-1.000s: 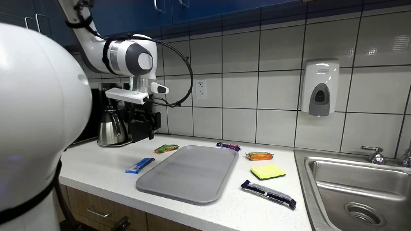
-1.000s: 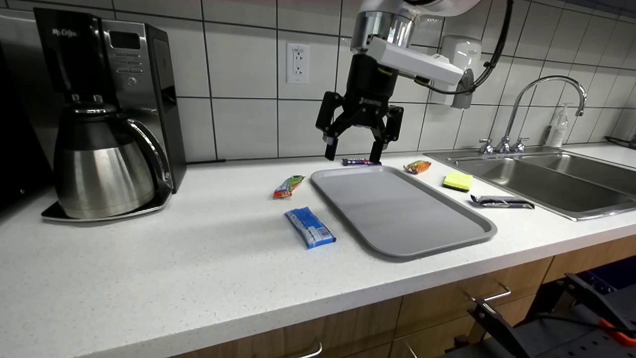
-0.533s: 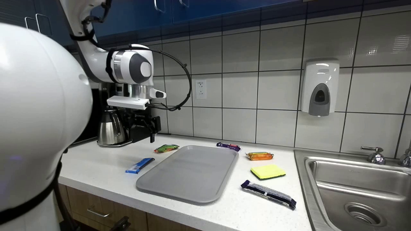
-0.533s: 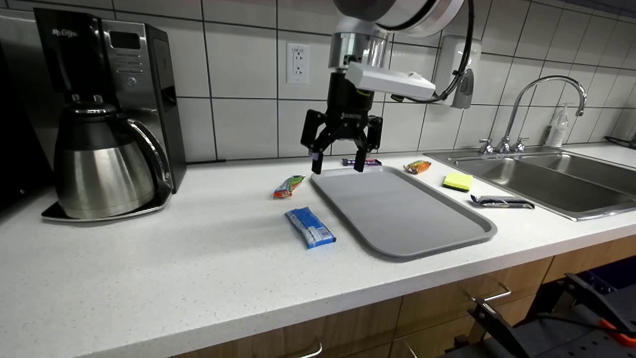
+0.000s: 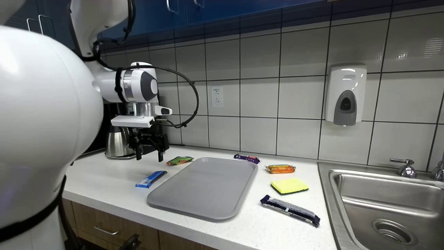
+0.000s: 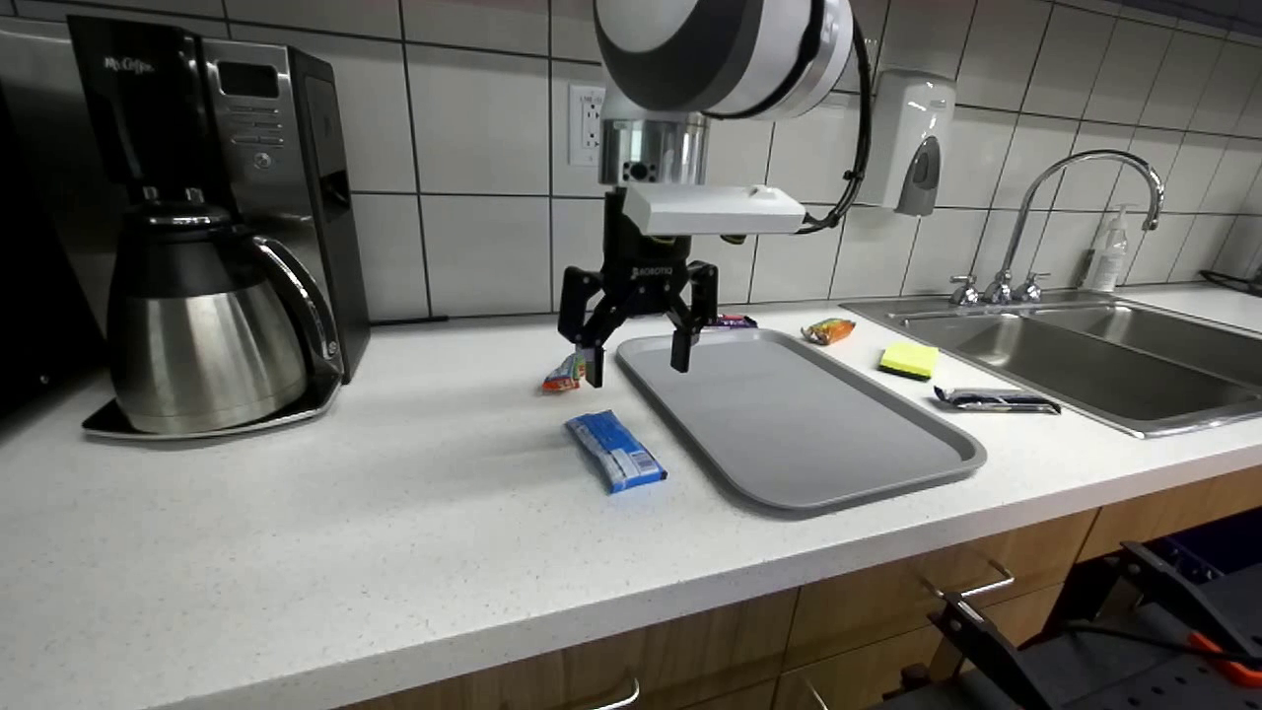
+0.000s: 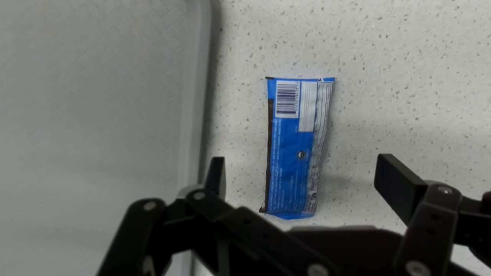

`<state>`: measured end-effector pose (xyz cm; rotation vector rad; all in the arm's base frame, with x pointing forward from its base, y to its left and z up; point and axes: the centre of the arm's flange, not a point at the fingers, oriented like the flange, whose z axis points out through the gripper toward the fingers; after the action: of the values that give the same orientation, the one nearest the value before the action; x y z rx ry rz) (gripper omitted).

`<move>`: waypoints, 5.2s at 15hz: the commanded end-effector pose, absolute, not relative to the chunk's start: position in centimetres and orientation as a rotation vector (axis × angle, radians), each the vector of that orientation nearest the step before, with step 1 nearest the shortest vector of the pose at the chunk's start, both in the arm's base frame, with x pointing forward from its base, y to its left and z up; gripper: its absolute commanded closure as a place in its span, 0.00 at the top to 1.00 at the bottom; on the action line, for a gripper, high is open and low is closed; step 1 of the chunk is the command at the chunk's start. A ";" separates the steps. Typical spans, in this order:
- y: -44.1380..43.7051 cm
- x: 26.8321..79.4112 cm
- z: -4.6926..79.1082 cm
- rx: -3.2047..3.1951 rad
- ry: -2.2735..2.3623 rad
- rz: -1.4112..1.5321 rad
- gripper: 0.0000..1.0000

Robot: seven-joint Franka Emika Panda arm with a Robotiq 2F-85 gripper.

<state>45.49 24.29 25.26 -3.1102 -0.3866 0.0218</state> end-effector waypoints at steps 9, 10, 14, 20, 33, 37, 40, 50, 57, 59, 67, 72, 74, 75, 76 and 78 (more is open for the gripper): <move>27.7 47.9 19.9 -3.190 -0.289 0.033 1.00; 27.7 48.0 19.6 -3.190 -0.287 0.038 1.00; 27.6 48.4 18.4 -3.191 -0.280 0.056 1.00; 27.5 48.8 17.9 -3.194 -0.277 0.065 1.00; 27.3 49.0 17.7 -3.198 -0.273 0.068 0.40; 27.2 49.0 18.0 -3.192 -0.270 0.069 0.12; 27.2 49.0 19.2 -3.177 -0.265 0.077 0.08; 25.4 48.4 26.6 -3.127 -0.289 0.025 0.06; 21.8 47.6 29.7 -3.119 -0.287 0.060 0.04; 20.8 47.4 30.2 -3.122 -0.273 0.062 0.04; 17.6 45.5 29.5 -3.164 -0.229 0.086 0.04; 15.5 44.1 26.9 -3.200 -0.207 0.157 0.04; 14.5 43.8 26.1 -3.210 -0.197 0.182 0.04; 14.1 43.7 25.9 -3.214 -0.190 0.190 0.04; 13.7 43.8 25.3 -3.220 -0.181 0.193 0.04; 12.9 43.8 24.7 -3.235 -0.167 0.182 0.04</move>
<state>44.25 14.36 24.94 -3.2106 -0.1843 0.2184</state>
